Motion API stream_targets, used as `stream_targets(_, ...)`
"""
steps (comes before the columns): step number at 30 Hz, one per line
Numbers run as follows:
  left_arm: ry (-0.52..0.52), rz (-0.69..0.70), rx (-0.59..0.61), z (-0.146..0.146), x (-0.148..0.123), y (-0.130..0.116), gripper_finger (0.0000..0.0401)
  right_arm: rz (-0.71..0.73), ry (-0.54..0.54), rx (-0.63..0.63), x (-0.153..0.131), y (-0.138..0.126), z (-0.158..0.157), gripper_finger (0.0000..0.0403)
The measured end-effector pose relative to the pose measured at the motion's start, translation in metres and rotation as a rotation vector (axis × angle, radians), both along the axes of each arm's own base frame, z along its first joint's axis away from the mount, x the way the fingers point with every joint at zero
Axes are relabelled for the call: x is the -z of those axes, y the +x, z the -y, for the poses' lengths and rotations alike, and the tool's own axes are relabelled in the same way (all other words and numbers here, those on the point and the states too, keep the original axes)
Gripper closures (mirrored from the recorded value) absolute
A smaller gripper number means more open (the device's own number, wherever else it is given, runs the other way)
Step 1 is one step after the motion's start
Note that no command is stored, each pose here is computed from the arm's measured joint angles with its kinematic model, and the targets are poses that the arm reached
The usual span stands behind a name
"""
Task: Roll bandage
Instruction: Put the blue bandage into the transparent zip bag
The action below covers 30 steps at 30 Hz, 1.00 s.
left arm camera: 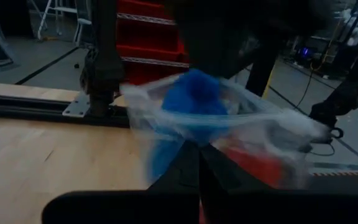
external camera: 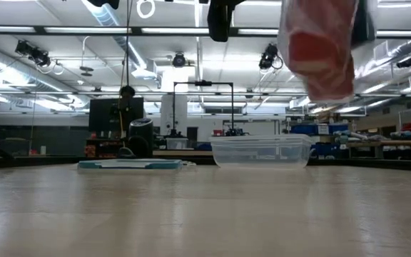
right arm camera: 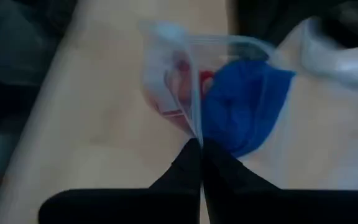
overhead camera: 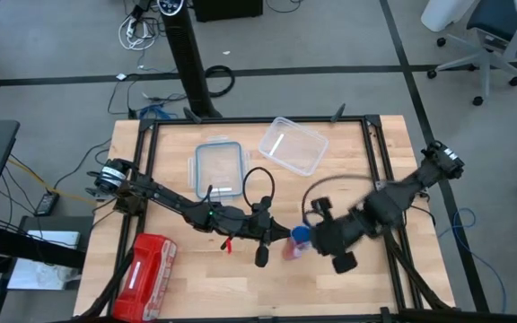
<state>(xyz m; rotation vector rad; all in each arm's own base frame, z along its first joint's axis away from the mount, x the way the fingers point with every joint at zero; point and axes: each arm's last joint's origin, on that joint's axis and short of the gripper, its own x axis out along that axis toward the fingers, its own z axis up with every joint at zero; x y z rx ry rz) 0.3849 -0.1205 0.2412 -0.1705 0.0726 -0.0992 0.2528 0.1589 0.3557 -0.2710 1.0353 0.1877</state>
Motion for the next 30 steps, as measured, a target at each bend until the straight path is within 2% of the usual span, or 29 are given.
stream_targets(1,-0.001,0.001,0.0,0.0,0.0,0.0,0.0401,-0.038,0.127,-0.078,-0.003,0.001,-0.002,0.0402)
stream_targets(2,-0.004,0.003,0.001,0.0,-0.001,0.0,0.0401,-0.033,0.201,-0.16,-0.005,0.004,-0.007,0.0402)
stream_targets(3,-0.003,0.002,0.002,0.0,0.0,0.0,0.0401,0.007,0.169,-0.179,-0.005,0.007,-0.01,0.0402)
stream_targets(5,0.003,-0.004,0.003,0.0,0.0,0.0,0.0401,0.057,-0.037,-0.05,-0.003,0.003,-0.006,0.0402)
stream_targets(6,0.002,-0.003,0.003,0.0,0.0,0.0,0.0401,0.037,-0.045,-0.013,-0.005,-0.002,-0.004,0.0402)
stream_targets(8,0.001,-0.002,0.003,0.0,0.0,0.0,0.0401,-0.013,0.138,-0.127,-0.013,-0.002,-0.006,0.0403)
stream_targets(9,0.003,-0.008,0.004,0.0,0.0,0.0,0.0401,0.011,0.144,-0.165,-0.015,0.0,-0.009,0.0403)
stream_targets(10,0.007,-0.02,0.006,0.001,0.001,0.0,0.0401,0.054,0.073,-0.14,-0.015,0.0,-0.01,0.0403)
stream_targets(11,0.01,-0.028,0.007,0.001,0.002,0.0,0.0401,0.091,-0.034,-0.059,-0.014,-0.002,-0.007,0.0403)
stream_targets(12,0.011,-0.031,0.006,0.001,0.003,0.0,0.0401,0.086,-0.088,0.008,-0.015,-0.007,-0.005,0.0403)
stream_targets(13,0.011,-0.032,0.007,0.001,0.003,0.0,0.0401,0.051,-0.05,0.013,-0.02,-0.012,-0.002,0.0403)
stream_targets(15,0.011,-0.031,0.009,0.001,0.003,-0.001,0.0401,0.0,0.134,-0.109,-0.025,-0.01,-0.006,0.0403)
stream_targets(16,0.012,-0.036,0.009,0.001,0.003,-0.001,0.0401,0.028,0.123,-0.14,-0.025,-0.008,-0.009,0.0403)
stream_targets(17,0.015,-0.041,0.009,0.001,0.004,-0.001,0.0401,0.064,0.063,-0.127,-0.024,-0.007,-0.012,0.0403)
stream_targets(18,0.015,-0.041,0.009,0.001,0.004,-0.001,0.0401,0.084,-0.011,-0.077,-0.021,-0.007,-0.011,0.0403)
stream_targets(19,0.015,-0.04,0.007,0.001,0.004,0.0,0.0401,0.062,-0.035,-0.042,-0.019,-0.01,-0.009,0.0403)
stream_targets(22,0.012,-0.033,0.006,0.0,0.003,0.0,0.0401,0.003,0.147,-0.122,-0.022,-0.008,-0.01,0.0403)
stream_targets(23,0.015,-0.034,0.005,0.0,0.003,0.0,0.0401,0.004,0.166,-0.145,-0.02,-0.005,-0.012,0.0403)
stream_targets(26,0.069,-0.029,0.018,0.0,0.003,0.0,0.0401,-0.041,0.174,-0.173,-0.01,-0.001,-0.016,0.0403)
stream_targets(30,0.123,-0.057,0.04,0.0,0.007,0.0,0.0401,-0.011,0.173,-0.184,-0.018,-0.005,-0.013,0.0403)
